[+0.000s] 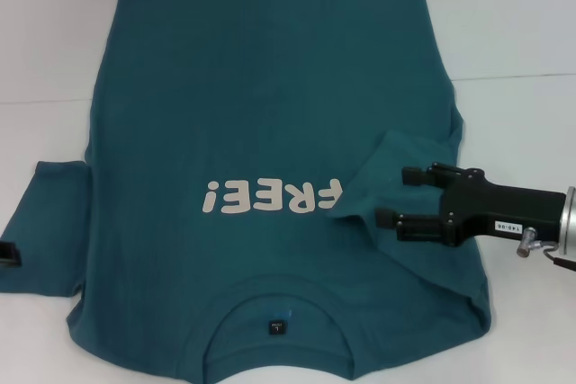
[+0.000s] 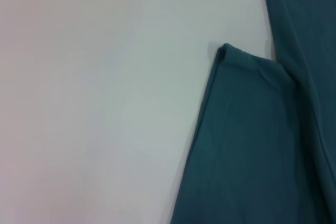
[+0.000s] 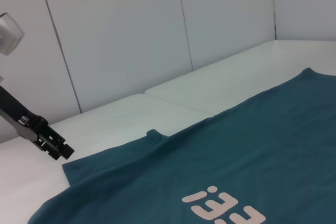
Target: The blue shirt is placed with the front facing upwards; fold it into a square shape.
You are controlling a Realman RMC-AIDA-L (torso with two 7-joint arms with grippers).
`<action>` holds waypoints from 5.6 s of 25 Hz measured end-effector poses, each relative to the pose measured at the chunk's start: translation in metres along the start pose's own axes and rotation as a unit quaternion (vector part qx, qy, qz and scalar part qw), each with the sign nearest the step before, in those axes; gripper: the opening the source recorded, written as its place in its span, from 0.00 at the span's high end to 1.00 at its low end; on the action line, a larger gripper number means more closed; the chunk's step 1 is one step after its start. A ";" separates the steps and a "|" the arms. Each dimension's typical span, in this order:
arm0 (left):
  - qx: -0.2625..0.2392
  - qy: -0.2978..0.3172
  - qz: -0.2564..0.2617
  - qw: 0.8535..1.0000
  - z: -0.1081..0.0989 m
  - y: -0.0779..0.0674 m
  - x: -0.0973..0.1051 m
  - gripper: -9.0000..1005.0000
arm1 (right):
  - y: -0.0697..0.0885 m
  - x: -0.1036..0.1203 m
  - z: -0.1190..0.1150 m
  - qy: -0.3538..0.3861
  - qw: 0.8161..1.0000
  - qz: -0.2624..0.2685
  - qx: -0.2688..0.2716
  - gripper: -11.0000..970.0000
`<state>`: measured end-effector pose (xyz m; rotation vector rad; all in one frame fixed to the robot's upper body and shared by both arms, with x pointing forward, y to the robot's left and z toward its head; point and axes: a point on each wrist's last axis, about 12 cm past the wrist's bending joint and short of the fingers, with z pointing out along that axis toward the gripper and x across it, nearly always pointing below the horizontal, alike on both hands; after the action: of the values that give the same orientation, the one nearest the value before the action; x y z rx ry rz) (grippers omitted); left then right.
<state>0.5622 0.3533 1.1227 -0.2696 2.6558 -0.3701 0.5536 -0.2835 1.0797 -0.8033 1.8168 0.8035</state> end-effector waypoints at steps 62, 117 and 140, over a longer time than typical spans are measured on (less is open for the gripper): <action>-0.022 -0.012 -0.005 1.000 0.020 0.010 0.004 0.25 | 0.002 0.002 0.001 -0.001 1.000 0.007 -0.004 0.02; -0.008 -0.027 -0.026 0.999 0.017 0.015 -0.004 0.25 | 0.002 0.003 0.000 -0.001 1.000 0.011 -0.003 0.02; -0.006 -0.015 -0.035 0.999 0.020 0.016 0.001 0.25 | 0.001 0.001 0.002 -0.001 1.000 0.009 -0.003 0.03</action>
<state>0.5683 0.3636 1.0999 -0.3704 2.6239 -0.3702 0.5529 -0.2816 1.0780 -0.7900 1.8237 0.8212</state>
